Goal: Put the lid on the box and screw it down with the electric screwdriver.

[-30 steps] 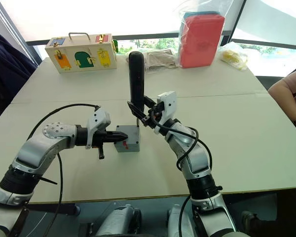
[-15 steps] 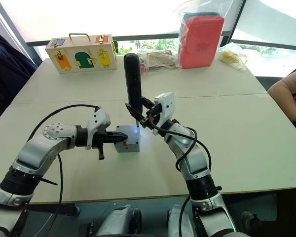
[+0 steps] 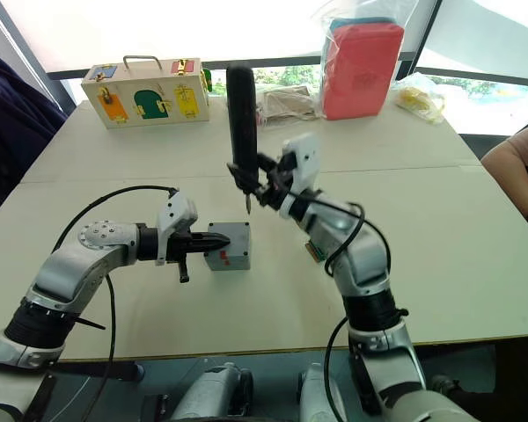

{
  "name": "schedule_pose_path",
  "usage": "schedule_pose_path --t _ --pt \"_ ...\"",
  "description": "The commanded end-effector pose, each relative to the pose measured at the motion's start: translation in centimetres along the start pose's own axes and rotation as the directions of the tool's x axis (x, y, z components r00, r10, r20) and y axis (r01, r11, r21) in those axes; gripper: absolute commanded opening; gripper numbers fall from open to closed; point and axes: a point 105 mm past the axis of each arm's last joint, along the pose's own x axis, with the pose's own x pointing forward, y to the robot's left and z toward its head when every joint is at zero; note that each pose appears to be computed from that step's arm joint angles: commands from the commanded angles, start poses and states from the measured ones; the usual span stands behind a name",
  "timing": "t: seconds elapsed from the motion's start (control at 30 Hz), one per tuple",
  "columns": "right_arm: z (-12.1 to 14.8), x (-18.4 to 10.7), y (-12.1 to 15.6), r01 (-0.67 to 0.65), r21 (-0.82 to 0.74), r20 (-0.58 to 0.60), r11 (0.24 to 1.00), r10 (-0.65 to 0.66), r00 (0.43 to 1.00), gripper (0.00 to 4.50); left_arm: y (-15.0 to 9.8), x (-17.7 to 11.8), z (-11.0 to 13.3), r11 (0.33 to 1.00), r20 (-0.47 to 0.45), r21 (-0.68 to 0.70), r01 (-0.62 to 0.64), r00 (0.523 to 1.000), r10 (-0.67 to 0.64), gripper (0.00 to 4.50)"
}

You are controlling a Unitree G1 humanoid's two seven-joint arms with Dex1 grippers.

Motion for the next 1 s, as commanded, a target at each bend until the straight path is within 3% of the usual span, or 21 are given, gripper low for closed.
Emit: schedule_pose_path --t 0.03,0.17,0.23,0.33,0.43,0.57,0.8,1.0 --pt "6.5 0.0 -0.4 -0.011 0.010 0.172 1.000 0.009 0.985 1.72 0.7 -0.2 -1.0 0.992 0.021 -0.111 -0.060 0.998 0.063 0.00" --pt "8.0 0.0 -1.9 0.026 0.154 0.155 0.988 -0.050 0.987 1.72 1.6 -0.9 1.9 0.979 0.157 -0.176 -0.100 0.979 0.129 0.00" --pt "7.4 -0.5 -3.1 0.050 0.287 0.019 0.957 -0.058 0.998 1.72 2.8 -1.8 4.3 0.970 0.216 -0.151 -0.189 0.952 0.219 0.00" --pt "7.0 -2.5 -5.8 0.181 0.244 -0.159 0.953 -0.145 0.977 1.72 2.8 -2.8 6.8 0.978 0.261 -0.091 -0.188 0.943 0.205 0.00" --pt "5.1 -5.9 -9.2 0.383 0.225 -0.428 0.896 -0.262 0.865 1.72 1.2 -3.2 8.0 0.994 0.234 0.028 -0.106 0.967 0.096 0.00" --pt "2.4 -10.1 -10.6 0.480 0.252 -0.647 0.840 -0.223 0.729 1.72 -1.2 -3.0 6.9 0.989 0.102 0.133 0.071 0.991 -0.084 0.00" --pt "-2.6 -16.8 -10.0 0.570 0.277 -0.856 0.773 -0.070 0.512 1.72 -3.7 -2.5 5.5 0.952 -0.022 0.187 0.243 0.970 -0.243 0.00" --pt "-5.2 -19.4 -9.8 0.651 0.264 -0.914 0.711 -0.030 0.404 1.72 -4.9 -2.5 4.5 0.944 -0.049 0.159 0.290 0.957 -0.285 0.00"
